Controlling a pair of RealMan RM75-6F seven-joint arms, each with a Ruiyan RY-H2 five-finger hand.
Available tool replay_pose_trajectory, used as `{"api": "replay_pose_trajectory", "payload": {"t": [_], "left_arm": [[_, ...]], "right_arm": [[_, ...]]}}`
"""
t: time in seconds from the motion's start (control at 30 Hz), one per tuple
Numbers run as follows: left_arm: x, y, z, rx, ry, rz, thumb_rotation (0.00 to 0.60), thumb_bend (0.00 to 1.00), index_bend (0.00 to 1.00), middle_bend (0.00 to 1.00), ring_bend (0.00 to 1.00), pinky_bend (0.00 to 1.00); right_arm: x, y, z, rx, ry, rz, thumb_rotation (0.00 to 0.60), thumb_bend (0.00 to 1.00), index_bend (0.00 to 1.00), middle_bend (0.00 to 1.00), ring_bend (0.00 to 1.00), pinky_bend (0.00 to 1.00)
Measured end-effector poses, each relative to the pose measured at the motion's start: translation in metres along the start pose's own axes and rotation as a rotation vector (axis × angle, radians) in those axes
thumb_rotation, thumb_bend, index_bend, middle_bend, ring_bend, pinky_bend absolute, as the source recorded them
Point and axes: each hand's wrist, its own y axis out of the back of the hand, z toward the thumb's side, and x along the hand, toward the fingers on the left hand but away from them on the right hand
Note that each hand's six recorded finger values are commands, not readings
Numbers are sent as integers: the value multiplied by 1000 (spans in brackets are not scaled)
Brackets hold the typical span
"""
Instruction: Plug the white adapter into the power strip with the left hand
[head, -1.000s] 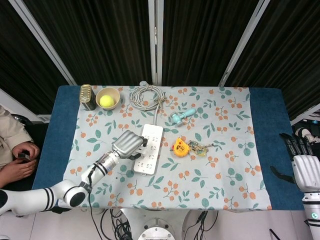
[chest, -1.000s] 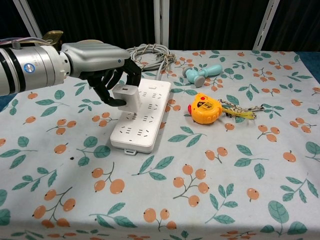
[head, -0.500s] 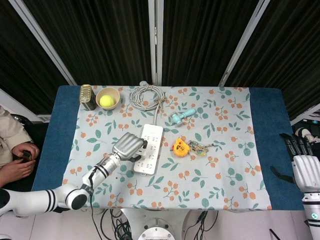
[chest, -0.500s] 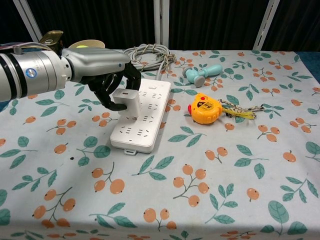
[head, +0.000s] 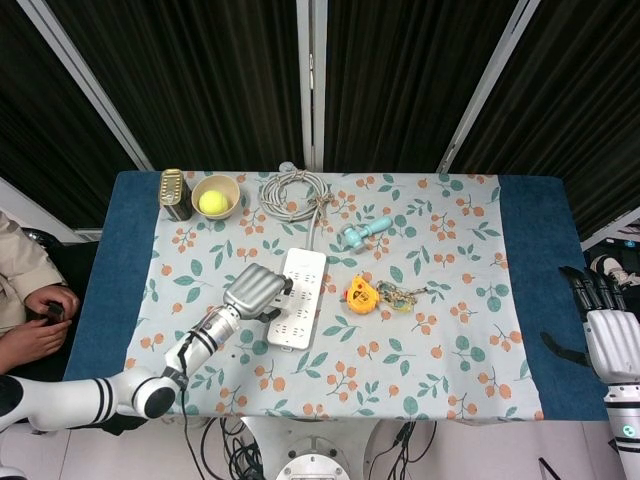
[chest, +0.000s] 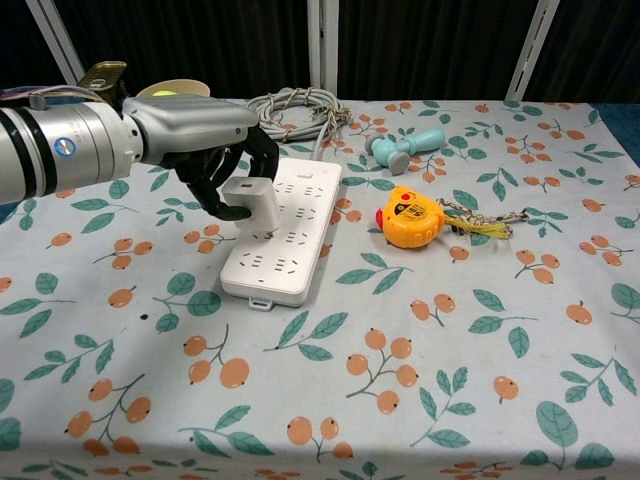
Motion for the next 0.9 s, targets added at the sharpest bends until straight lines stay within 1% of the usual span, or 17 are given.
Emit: {"api": "replay_pose_trajectory", "payload": {"t": [0.9], "left_arm": [[-1, -2, -1, 58, 8, -26, 600, 465, 666, 784, 604, 555]], "right_arm": [[1, -1, -1, -3, -4, 1, 600, 120, 74, 90, 0, 0]]}}
